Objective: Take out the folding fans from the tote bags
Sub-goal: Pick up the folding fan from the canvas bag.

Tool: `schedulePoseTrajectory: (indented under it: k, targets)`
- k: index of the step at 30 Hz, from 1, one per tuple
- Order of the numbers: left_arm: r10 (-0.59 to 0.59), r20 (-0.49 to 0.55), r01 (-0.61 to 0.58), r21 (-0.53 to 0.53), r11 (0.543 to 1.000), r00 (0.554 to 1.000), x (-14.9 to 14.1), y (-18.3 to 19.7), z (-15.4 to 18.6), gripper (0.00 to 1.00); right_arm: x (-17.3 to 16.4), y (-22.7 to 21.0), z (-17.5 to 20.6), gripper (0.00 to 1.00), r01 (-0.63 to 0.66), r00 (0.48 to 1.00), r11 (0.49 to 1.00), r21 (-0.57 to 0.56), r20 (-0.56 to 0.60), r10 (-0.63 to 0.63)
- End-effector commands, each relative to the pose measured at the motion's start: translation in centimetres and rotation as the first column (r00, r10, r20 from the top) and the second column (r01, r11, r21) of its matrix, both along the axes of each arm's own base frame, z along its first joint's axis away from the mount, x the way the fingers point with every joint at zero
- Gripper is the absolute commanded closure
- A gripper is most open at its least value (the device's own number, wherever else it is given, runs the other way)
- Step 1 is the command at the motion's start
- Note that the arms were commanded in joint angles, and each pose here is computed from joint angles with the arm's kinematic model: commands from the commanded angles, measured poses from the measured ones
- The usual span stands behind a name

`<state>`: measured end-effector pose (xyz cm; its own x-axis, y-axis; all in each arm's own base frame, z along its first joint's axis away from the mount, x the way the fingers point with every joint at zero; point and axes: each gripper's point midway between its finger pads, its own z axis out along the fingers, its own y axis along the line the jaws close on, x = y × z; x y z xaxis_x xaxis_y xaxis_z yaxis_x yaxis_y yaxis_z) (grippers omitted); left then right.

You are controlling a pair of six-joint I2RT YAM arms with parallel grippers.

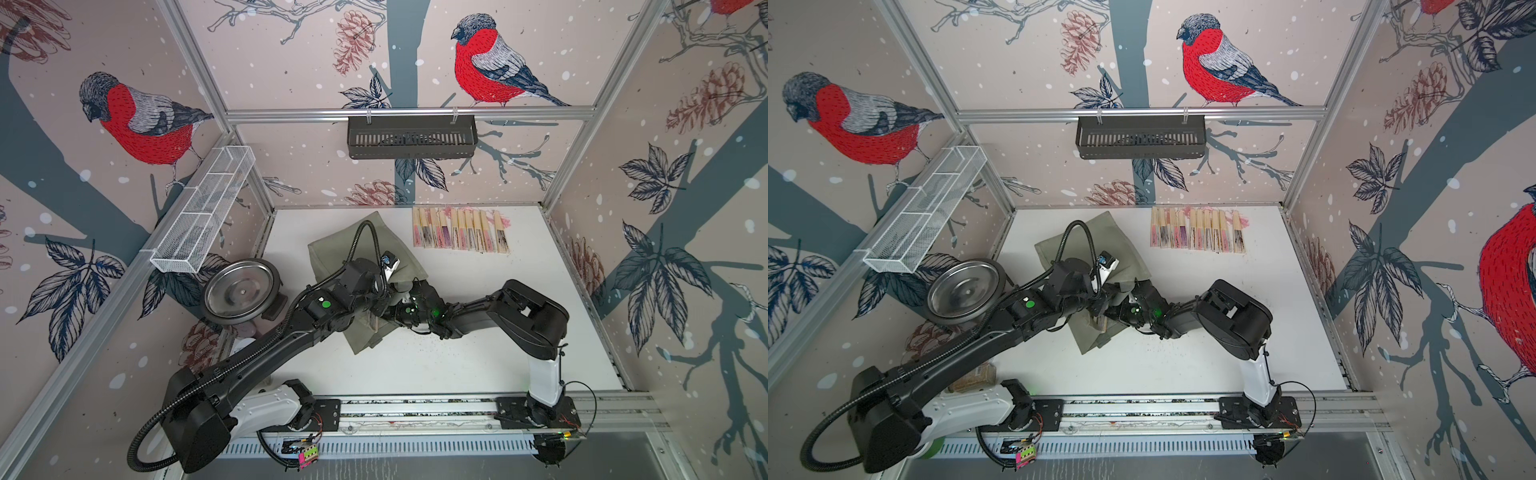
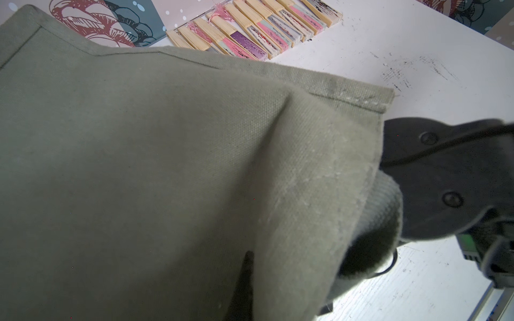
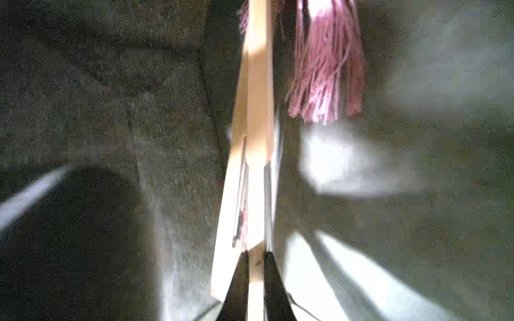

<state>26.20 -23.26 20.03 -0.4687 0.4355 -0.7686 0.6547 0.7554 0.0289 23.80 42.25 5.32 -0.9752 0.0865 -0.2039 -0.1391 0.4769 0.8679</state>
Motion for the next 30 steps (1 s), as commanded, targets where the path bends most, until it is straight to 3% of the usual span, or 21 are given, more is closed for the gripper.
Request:
schedulePoseTrajectory:
  k: [1,7,15,20,27,30]
  targets:
    - [-0.019,-0.003,0.019,-0.012,1.0,1.0,-0.2,-0.4,0.2,1.0,-0.7,-1.5,-1.6,0.91,-0.018,0.999,0.992,-0.121,0.049,0.024]
    - [-0.024,-0.009,0.024,-0.012,1.0,1.0,-0.2,-0.5,0.0,1.0,0.0,-0.6,-2.8,0.75,-0.021,0.998,0.989,-0.146,0.052,0.029]
    - [-0.026,-0.01,0.026,-0.014,1.0,1.0,-0.2,-0.6,0.0,1.0,0.7,2.2,-1.9,0.68,-0.05,0.999,0.999,-0.009,0.014,0.05]
    - [-0.03,-0.013,0.029,-0.015,0.999,0.999,-0.2,-0.7,0.0,1.0,1.5,2.9,-0.9,0.67,-0.023,1.0,0.998,0.065,-0.005,0.023]
    - [-0.03,-0.016,0.03,-0.012,0.999,0.999,-0.3,-0.7,-0.1,1.0,3.1,3.8,-1.9,0.67,0.045,0.999,0.998,0.043,-0.022,-0.044]
    - [-0.029,-0.015,0.029,-0.012,1.0,0.999,-0.2,-0.7,-0.1,1.0,3.2,4.1,-2.6,0.75,0.046,0.998,0.998,0.045,-0.041,-0.044]
